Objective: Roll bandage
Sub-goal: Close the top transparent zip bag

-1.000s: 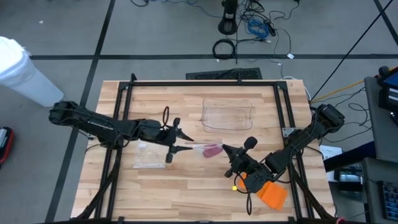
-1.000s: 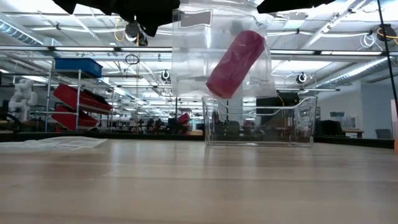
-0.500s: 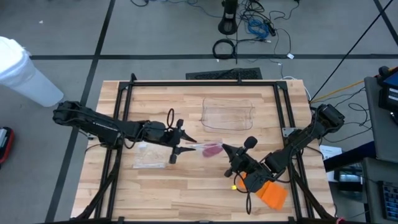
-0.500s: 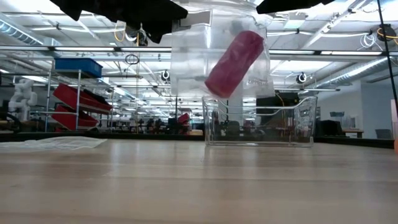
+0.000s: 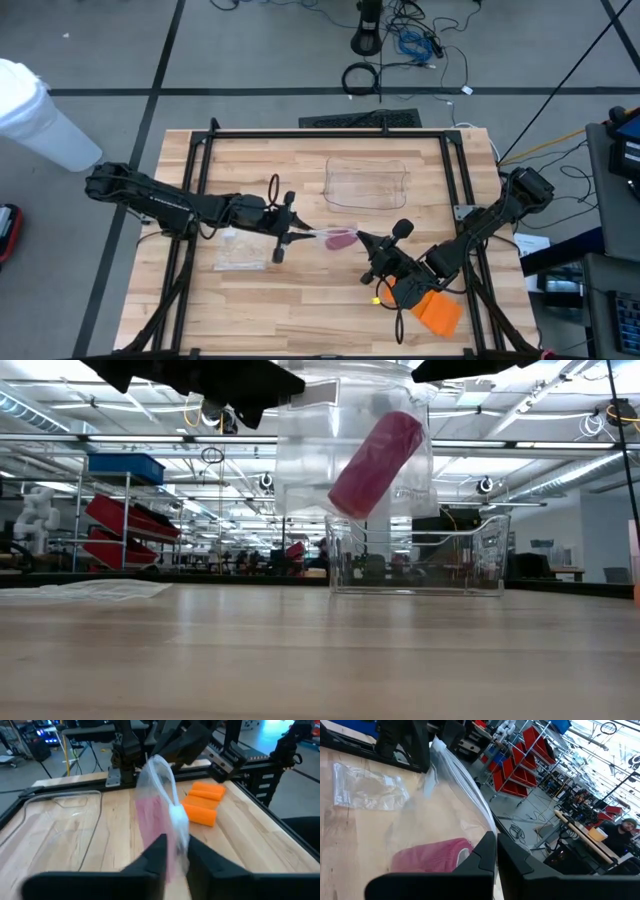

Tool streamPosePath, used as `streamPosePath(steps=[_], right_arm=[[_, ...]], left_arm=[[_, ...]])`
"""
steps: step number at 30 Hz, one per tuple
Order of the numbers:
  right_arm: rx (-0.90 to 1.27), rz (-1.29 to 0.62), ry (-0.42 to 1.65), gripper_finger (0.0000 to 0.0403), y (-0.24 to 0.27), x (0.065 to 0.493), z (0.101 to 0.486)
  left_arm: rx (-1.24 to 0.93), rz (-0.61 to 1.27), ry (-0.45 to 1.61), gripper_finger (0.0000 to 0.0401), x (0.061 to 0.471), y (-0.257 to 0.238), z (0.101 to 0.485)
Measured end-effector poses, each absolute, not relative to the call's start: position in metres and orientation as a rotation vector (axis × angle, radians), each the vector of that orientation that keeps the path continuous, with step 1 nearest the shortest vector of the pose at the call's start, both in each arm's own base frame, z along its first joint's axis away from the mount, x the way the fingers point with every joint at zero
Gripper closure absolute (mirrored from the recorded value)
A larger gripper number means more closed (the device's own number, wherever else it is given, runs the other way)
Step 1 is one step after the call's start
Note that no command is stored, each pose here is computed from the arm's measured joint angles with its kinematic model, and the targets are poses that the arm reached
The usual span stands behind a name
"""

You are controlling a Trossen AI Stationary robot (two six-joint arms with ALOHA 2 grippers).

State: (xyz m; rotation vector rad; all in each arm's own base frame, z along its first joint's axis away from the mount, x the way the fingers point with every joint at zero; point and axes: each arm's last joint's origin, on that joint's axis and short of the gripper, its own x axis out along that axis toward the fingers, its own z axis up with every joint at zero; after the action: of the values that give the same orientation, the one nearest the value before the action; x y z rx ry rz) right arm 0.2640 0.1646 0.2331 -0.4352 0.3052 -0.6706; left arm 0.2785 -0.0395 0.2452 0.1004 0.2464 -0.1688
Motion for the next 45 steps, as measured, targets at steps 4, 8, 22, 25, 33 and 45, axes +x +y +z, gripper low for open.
streamPosePath(steps=[4,8,22,25,33,45], right_arm=[[-0.435,-0.670,0.305,0.0403,0.165,0.264,0.233],[-0.421,-0.606,0.325,0.0403,0.165,0.265,0.232],[-0.149,-0.483,0.313,0.0303,0.165,0.271,0.230],[-0.073,-0.448,0.311,0.0268,0.166,0.273,0.235],[-0.024,-0.293,0.333,0.0246,0.152,0.304,0.282],[0.002,-0.202,0.385,0.0256,0.106,0.336,0.305]], left_arm=[[0.096,-0.207,0.260,0.0393,0.278,-0.041,0.244],[0.094,-0.220,0.270,0.0397,0.278,-0.041,0.243],[0.049,-0.185,0.356,0.0400,0.275,-0.039,0.235],[0.050,-0.181,0.359,0.0400,0.275,-0.039,0.235],[0.050,-0.179,0.345,0.0401,0.276,-0.039,0.236],[0.018,-0.099,0.335,0.0401,0.276,-0.037,0.238]])
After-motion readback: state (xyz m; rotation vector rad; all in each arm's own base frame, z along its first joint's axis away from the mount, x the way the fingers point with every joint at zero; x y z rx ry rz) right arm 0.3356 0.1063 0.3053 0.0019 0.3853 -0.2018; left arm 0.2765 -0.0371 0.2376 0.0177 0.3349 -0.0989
